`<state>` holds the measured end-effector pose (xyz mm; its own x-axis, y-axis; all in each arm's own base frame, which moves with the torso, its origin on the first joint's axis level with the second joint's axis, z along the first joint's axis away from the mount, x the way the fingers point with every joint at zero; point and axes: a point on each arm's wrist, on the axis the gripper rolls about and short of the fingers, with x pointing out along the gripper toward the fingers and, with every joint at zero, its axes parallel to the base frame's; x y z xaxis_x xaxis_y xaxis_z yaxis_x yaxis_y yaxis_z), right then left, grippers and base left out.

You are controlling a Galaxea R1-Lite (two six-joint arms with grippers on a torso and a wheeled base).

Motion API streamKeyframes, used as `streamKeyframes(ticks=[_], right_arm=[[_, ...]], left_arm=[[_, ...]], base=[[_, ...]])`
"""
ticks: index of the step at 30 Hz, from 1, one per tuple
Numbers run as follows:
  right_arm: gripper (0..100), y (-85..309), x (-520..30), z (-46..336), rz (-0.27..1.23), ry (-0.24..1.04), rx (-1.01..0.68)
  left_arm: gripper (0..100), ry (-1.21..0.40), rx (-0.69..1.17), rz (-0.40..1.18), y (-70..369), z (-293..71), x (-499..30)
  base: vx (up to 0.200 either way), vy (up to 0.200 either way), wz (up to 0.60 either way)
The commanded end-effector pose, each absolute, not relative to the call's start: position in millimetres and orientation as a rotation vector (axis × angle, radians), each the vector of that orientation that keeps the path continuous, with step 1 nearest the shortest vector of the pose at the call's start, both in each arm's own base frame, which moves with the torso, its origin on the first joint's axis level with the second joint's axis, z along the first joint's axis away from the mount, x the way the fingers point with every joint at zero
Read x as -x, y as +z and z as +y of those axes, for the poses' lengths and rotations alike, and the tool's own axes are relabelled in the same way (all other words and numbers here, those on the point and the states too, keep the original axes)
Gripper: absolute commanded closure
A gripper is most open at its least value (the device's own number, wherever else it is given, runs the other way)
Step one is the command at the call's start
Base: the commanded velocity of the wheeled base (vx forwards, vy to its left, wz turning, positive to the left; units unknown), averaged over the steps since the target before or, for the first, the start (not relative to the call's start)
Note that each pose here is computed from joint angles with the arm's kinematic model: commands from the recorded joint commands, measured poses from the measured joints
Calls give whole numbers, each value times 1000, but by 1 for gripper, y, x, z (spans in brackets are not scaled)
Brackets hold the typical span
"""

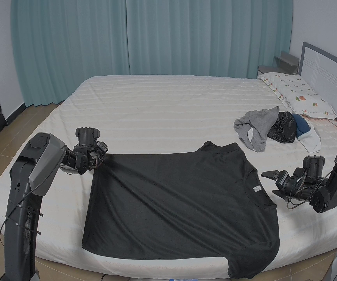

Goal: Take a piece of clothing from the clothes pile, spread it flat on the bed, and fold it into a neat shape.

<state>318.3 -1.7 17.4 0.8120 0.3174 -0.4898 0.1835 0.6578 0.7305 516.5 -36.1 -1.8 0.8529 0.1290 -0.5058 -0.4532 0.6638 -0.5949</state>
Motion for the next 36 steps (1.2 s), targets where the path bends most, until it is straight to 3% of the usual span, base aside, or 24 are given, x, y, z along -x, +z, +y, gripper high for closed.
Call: streamKeyframes(ticks=[1, 6, 12, 19, 36], right_arm=[[0, 23, -333, -2, 602, 93, -848], [0, 22, -366, 7, 602, 115, -836], [0, 16, -417, 24, 640, 98, -809], [0, -6, -464, 29, 620, 125, -765], [0, -25, -539, 42, 576, 169, -709]], left_arm=[[0, 358, 800, 421, 19, -22, -510], [0, 357, 830, 456, 38, -5, -489], [0, 345, 970, 557, 37, -10, -449], [0, 367, 1012, 650, 18, -19, -407], [0, 344, 1106, 589, 11, -18, -331]], base=[[0, 0, 0], [0, 0, 0], [0, 0, 0], [0, 0, 0], [0, 0, 0]])
